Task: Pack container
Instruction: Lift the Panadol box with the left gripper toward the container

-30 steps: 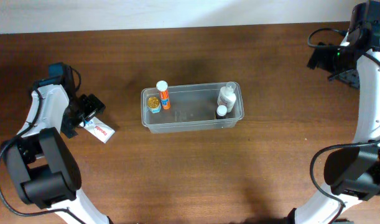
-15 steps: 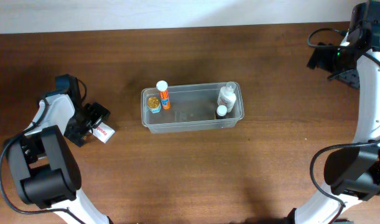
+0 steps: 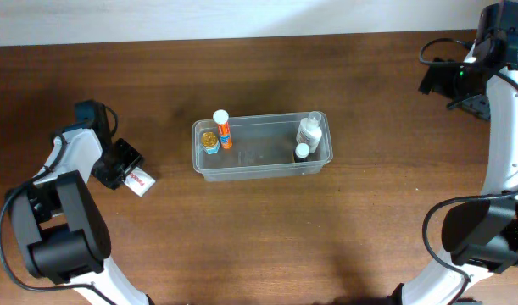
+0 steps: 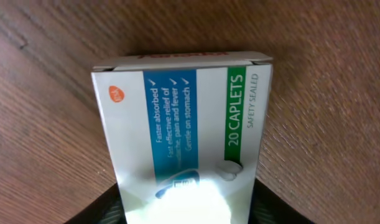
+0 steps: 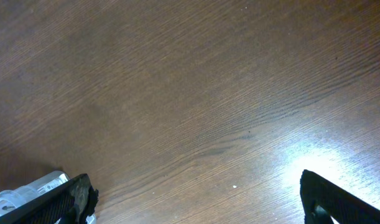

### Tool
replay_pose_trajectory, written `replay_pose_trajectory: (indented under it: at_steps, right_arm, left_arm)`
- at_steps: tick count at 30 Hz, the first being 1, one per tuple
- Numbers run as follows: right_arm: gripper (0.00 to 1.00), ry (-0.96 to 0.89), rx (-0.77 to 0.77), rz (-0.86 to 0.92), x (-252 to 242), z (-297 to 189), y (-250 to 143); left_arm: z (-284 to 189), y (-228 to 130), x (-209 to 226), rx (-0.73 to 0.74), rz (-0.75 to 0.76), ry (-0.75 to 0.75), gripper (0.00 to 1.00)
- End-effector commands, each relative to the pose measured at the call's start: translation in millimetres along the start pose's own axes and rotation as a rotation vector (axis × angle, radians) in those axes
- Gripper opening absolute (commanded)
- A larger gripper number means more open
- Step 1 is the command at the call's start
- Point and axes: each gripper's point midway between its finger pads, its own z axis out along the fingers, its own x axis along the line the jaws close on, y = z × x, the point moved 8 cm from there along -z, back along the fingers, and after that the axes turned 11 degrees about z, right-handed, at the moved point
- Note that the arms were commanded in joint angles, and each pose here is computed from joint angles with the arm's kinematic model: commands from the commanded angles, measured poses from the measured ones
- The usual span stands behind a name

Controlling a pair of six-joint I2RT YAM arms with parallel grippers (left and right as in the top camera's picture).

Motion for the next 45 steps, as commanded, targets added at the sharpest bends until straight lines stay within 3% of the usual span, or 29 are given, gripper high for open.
replay_pose_trajectory:
  at_steps: [1,4,14,25,36,45]
  right_arm:
    - [0.98,0.011,-0.046,0.013,-2,-17,3]
    - [0.98,0.011,-0.046,0.013,-2,-17,3]
    - [0.98,0.011,-0.046,0.013,-2,-17,3]
    - [0.98,0.011,-0.046,0.013,-2,-17,3]
    - [0.98,0.011,-0.047,0.013,-2,-17,3]
    - [0.98,0.011,-0.046,0.013,-2,-17,3]
  left_arm:
    - [3,-1,0,0.001,0.085,0.007,0.46]
    - [3,-1,0,0.000,0.103,0.007,0.42]
    - [-2,3,-2,-0.005,0.174,0.001,0.43]
    - [-55,23,-18,-0.004,0.300,-0.049,0.43]
    - [-110,24,-81,-0.112,0.656,-0.086,0.47]
    - [-155,-2,-144,-0.206,0.929,-0.093,0.46]
